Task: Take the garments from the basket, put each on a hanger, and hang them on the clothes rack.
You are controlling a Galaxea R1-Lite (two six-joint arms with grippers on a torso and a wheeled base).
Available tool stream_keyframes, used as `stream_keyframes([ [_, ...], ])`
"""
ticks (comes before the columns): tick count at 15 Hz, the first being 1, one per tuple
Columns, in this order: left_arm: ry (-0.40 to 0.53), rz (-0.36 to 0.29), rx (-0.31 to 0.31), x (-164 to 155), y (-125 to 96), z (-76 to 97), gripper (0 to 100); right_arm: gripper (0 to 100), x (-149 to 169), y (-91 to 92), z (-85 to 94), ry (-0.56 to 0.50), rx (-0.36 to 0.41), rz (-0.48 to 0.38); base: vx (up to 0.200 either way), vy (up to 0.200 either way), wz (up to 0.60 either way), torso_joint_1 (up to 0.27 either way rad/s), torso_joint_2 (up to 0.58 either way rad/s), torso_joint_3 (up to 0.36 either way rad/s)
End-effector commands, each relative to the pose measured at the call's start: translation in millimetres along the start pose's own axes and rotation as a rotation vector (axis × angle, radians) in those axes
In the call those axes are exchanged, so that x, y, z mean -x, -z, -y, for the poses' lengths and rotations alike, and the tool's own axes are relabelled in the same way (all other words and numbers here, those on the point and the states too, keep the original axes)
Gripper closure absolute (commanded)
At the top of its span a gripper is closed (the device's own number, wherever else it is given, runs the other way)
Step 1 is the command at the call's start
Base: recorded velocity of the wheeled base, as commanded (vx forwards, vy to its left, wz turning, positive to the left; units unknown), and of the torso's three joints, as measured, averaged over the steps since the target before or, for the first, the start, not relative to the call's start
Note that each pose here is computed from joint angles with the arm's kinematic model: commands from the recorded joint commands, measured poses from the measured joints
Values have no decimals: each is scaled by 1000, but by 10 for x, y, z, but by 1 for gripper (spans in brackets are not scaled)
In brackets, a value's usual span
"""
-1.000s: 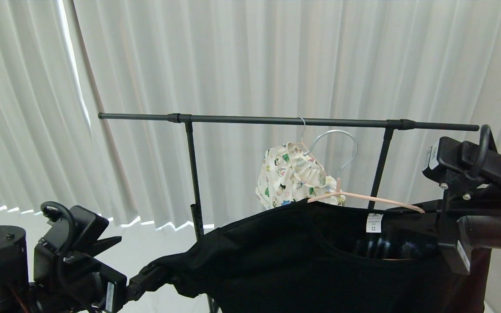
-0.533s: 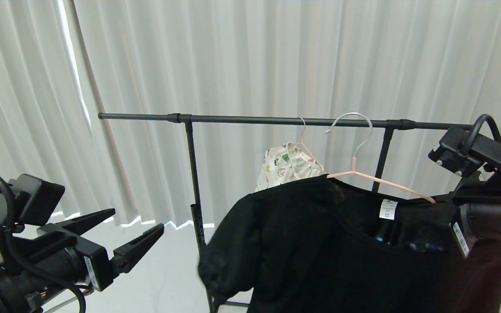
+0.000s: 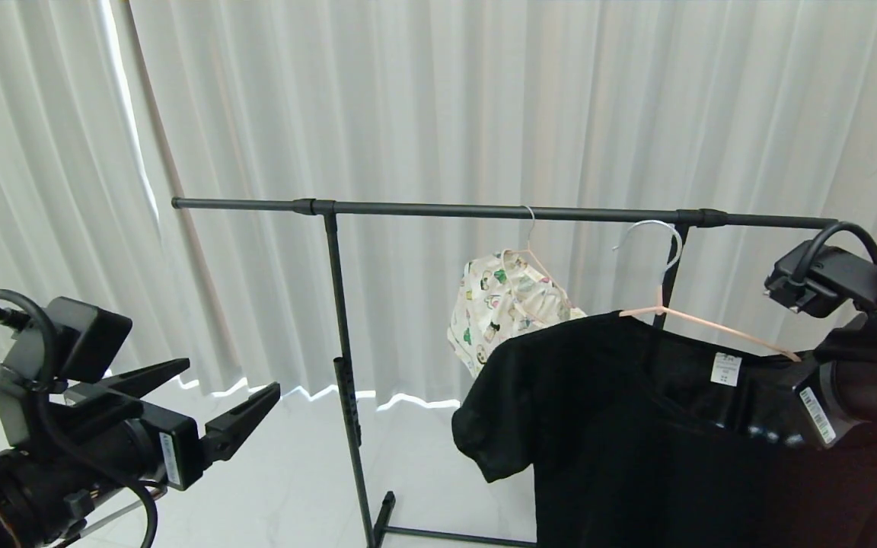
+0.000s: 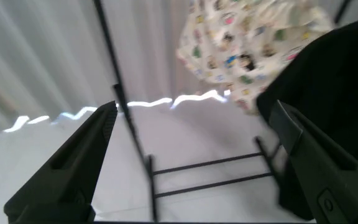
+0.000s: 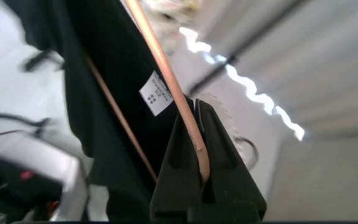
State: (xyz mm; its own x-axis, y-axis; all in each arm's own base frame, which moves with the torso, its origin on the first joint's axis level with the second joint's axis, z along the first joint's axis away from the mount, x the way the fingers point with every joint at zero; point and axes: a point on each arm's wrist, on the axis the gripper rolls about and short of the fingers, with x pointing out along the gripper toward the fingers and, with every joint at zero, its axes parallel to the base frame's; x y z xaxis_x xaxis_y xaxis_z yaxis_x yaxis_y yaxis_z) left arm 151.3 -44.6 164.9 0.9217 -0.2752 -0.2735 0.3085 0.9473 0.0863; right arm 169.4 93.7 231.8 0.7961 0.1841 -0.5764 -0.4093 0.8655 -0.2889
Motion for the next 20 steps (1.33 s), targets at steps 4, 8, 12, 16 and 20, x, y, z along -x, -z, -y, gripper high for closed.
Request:
stream_keyframes([
  [4, -48, -49, -76, -67, 63, -40, 0, 100, -92, 95, 285, 193, -80, -85, 0, 0, 0, 0, 0, 0],
  [8, -116, -72, -79, -93, 80, -55, 0, 100, -98, 198, 507, 310, -145, -151, 0, 0, 0, 0, 0, 0],
  [12, -125, -74, -92, -93, 80, -55, 0, 100, -92, 220, 663, 394, -204, -165, 0, 0, 0, 0, 0, 0],
  [16, -123, -69, -88, -106, 59, -54, 0, 100, -201, 98, 707, 410, -292, -109, 100, 0, 0, 1, 1, 2],
  [20, -122, -67, -91, -103, 57, -52, 0, 100, -262, -71, 769, 417, -299, -69, 200, 0, 0, -5, 1, 1],
])
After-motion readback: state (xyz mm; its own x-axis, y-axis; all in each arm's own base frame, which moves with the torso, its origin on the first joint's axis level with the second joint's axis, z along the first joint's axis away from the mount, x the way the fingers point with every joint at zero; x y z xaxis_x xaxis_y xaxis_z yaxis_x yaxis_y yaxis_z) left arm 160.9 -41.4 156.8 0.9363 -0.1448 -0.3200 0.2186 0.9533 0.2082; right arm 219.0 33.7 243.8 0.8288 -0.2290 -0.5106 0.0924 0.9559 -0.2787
